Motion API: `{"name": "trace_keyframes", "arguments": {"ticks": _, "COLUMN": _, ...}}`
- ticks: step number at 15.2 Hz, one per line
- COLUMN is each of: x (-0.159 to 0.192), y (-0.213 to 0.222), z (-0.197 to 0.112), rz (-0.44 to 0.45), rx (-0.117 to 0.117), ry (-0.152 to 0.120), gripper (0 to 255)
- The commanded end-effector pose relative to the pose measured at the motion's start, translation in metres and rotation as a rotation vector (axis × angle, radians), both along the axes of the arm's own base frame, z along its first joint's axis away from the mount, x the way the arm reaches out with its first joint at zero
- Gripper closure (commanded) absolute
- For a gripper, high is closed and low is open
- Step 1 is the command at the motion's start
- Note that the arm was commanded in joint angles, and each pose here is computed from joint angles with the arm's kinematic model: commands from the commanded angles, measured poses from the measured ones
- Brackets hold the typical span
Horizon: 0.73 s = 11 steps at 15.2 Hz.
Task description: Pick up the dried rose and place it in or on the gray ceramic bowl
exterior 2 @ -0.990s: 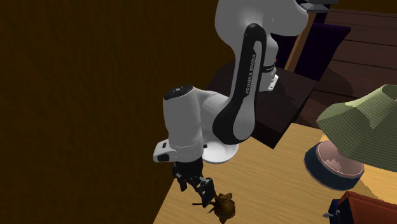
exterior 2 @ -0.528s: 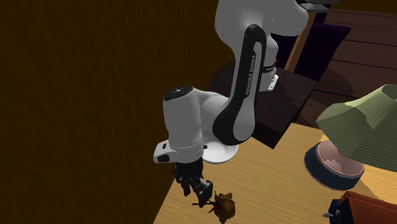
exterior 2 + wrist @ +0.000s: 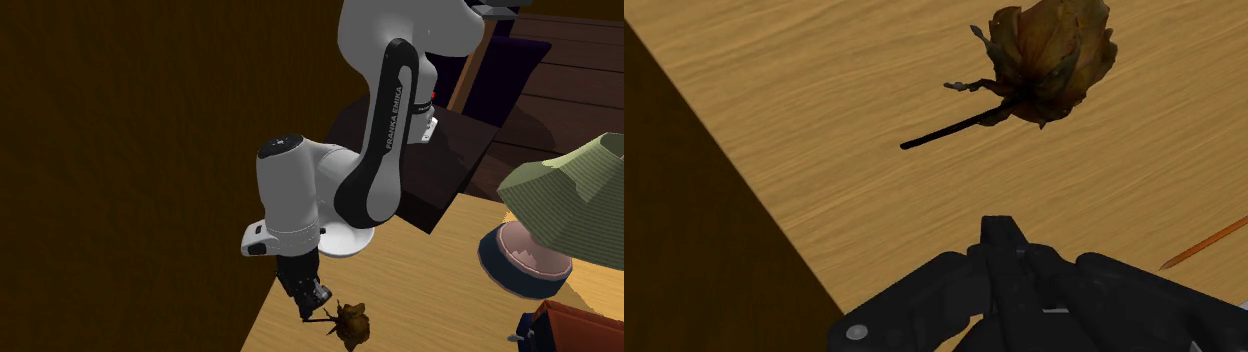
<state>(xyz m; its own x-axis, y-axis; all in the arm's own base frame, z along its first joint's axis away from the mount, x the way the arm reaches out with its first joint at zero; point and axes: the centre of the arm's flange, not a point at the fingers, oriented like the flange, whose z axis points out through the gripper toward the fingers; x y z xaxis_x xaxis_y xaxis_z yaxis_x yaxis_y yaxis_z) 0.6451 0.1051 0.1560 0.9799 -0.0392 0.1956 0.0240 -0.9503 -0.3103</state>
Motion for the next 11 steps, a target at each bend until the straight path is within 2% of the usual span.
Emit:
{"name": "trace_keyframes", "arguments": {"ticks": 1, "x": 0.0, "y": 0.0, "z": 0.0, "rz": 0.0, "rx": 0.0, "ry": 0.0, "gripper": 255}}
{"name": "trace_keyframes", "arguments": {"ticks": 2, "x": 0.0, "y": 0.0, "z": 0.0, "rz": 0.0, "rx": 0.0, "ry": 0.0, "gripper": 0}}
{"name": "trace_keyframes", "arguments": {"ticks": 6, "x": -0.033, "y": 0.058, "z": -0.001, "rz": 0.156, "rx": -0.171, "ry": -0.019, "gripper": 0}}
{"name": "trace_keyframes", "arguments": {"ticks": 11, "x": -0.087, "y": 0.121, "z": -0.016, "rz": 0.351, "rx": -0.384, "ry": -0.043, "gripper": 0}}
